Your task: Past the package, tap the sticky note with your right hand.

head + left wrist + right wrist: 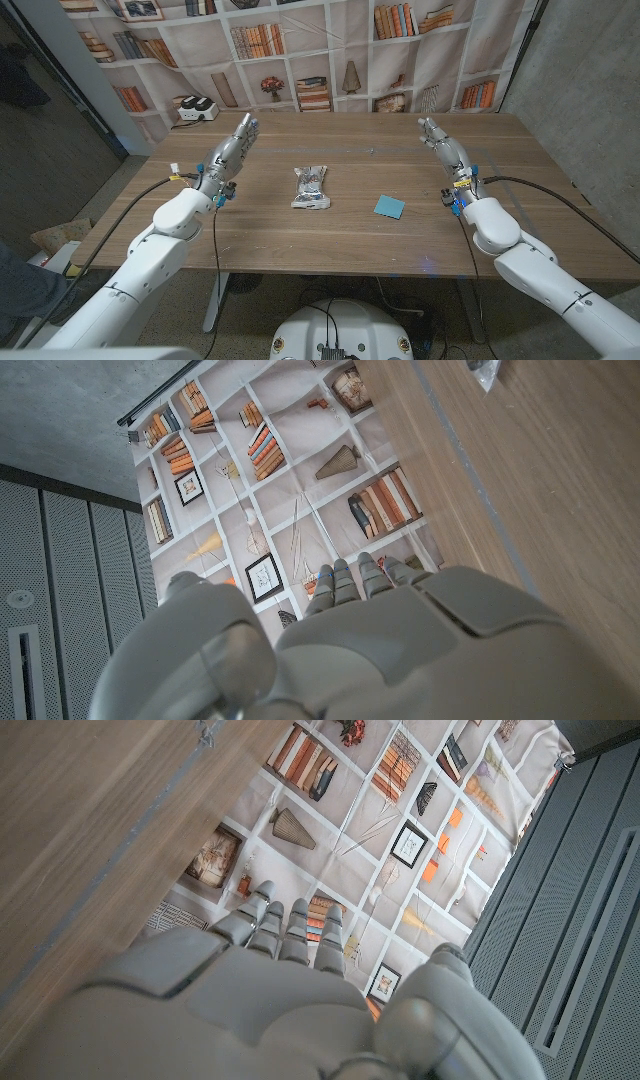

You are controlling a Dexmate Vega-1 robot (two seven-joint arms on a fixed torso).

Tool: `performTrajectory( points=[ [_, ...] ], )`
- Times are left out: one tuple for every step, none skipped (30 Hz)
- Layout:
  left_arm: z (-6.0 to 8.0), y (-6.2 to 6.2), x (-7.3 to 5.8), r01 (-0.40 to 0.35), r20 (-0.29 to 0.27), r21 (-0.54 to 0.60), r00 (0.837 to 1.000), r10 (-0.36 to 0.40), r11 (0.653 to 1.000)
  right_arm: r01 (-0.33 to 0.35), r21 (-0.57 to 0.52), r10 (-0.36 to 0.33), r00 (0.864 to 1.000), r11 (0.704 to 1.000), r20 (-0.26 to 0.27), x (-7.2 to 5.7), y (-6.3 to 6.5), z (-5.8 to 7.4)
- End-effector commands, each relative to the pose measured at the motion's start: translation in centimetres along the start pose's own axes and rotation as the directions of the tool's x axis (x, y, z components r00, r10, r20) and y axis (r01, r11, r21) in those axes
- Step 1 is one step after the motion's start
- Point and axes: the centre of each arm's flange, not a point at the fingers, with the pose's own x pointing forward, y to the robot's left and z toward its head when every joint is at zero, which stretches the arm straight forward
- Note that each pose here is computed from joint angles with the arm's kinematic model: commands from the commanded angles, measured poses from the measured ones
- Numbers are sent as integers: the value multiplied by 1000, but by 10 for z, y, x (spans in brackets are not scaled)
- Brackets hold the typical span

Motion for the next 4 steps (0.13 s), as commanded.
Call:
performTrajectory(
  points=[
    [-5, 2, 5, -6, 5, -19, 1000, 6, 1000, 1, 19, -1, 1000, 1000, 14, 7, 0, 2],
    [-5, 2, 5, -6, 6, -19, 1000, 6, 1000, 1, 20, -2, 1000, 1000, 14, 7, 0, 3],
    [-5, 2, 5, -5, 6, -17, 1000, 6, 1000, 0, 18, 0, 1000, 1000, 12, 7, 0, 3],
    [-6, 2, 5, -5, 6, -15, 1000, 5, 1000, 2, 19, -2, 1000, 1000, 10, 6, 0, 3]
  ],
)
